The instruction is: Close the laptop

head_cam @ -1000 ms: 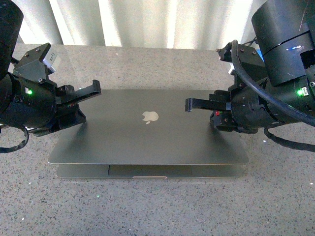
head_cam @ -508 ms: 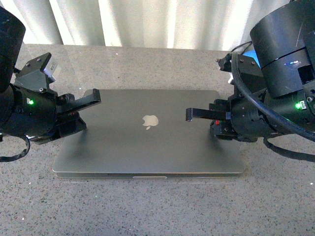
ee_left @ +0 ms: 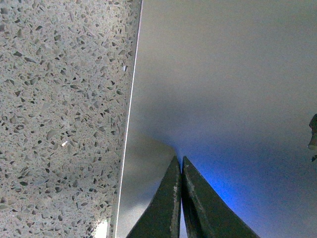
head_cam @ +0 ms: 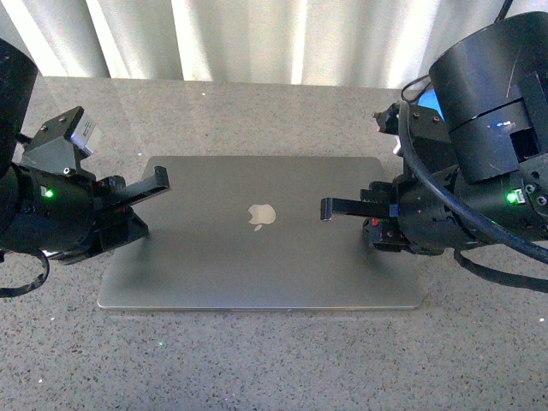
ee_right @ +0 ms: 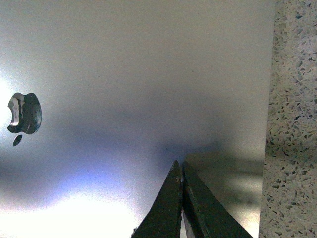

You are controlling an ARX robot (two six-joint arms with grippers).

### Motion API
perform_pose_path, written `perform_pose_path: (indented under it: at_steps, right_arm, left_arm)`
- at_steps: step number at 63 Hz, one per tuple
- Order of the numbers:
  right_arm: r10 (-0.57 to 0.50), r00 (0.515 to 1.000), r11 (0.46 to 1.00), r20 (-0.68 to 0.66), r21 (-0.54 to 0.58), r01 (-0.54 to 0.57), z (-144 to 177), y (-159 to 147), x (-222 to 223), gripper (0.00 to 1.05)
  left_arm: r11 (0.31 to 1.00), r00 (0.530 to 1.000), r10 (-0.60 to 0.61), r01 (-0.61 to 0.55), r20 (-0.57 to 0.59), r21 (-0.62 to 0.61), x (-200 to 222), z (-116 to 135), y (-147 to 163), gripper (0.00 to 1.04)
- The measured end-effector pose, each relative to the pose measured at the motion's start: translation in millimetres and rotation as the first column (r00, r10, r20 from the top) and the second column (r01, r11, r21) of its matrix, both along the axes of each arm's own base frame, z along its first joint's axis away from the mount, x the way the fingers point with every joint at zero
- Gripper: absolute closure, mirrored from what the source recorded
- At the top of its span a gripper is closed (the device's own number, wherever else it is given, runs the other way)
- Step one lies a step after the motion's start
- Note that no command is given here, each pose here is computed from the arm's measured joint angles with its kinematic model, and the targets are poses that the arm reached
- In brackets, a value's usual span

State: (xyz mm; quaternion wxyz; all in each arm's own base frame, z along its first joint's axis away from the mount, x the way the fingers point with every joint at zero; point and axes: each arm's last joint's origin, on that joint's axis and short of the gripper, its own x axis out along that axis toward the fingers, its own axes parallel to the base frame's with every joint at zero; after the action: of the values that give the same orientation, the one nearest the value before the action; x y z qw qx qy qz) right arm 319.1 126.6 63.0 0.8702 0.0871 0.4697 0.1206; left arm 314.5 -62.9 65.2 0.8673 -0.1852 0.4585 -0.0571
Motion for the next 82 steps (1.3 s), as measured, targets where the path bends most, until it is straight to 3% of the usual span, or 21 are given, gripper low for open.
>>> perform_pose_path:
  at_steps: [17, 24, 29, 36, 44, 61, 63, 66, 70, 77, 82]
  right_arm:
    - [-0.006, 1.0, 1.0, 0.003, -0.008, 0.006, 0, -1, 0, 1.04]
    - [-0.02, 0.998, 0.998, 0.063, -0.063, 0.024, 3, -4, 1, 1.04]
    - [-0.015, 0.989, 0.99, 0.149, -0.137, 0.036, 8, -8, 3, 1.04]
    - [0.007, 0.958, 0.972, 0.286, -0.227, 0.061, 28, -19, 10, 1.01]
    - [0.039, 0.903, 0.957, 0.428, -0.277, 0.089, 67, -30, 17, 0.8]
    - [0.083, 0.9, 0.947, 0.427, -0.315, 0.062, 66, -30, 17, 0.2]
    - [0.084, 0.9, 0.947, 0.427, -0.316, 0.061, 66, -30, 17, 0.15]
    - [0.056, 0.882, 0.946, 0.468, -0.308, 0.103, 63, -30, 17, 0.14]
    - [-0.015, 0.78, 0.947, 0.626, -0.24, 0.211, 57, -36, 10, 0.24]
    - [-0.075, 0.638, 0.955, 0.766, -0.128, 0.267, 57, -55, -17, 0.41]
    - [-0.101, 0.552, 0.957, 0.828, -0.07, 0.281, 74, -68, -36, 0.55]
  left_arm:
    - [1.0, 1.0, 0.016, -0.016, 0.001, -0.011, -1, -2, 2, 1.01]
    - [1.0, 0.999, 0.031, -0.031, 0.028, -0.002, -3, 2, 5, 1.01]
    - [0.998, 0.995, 0.055, -0.056, 0.08, 0.015, -4, 7, 9, 1.01]
    - [0.991, 0.964, 0.114, -0.128, 0.24, 0.046, -2, 30, 19, 1.0]
    - [0.984, 0.904, 0.148, -0.175, 0.401, 0.032, 4, 65, 27, 0.78]
    - [0.984, 0.909, 0.139, -0.171, 0.392, 0.048, 3, 59, 26, 0.18]
    - [0.981, 0.894, 0.13, -0.178, 0.429, 0.075, 3, 56, 27, 0.2]
    - [0.967, 0.814, 0.105, -0.217, 0.572, 0.131, -2, 51, 29, 0.29]
    - [0.959, 0.742, 0.046, -0.22, 0.668, 0.179, -15, 49, 31, 0.38]
    - [0.942, 0.606, -0.02, -0.255, 0.796, 0.217, -42, 64, 39, 0.57]
    - [0.934, 0.574, -0.031, -0.275, 0.818, 0.229, -55, 75, 44, 0.7]
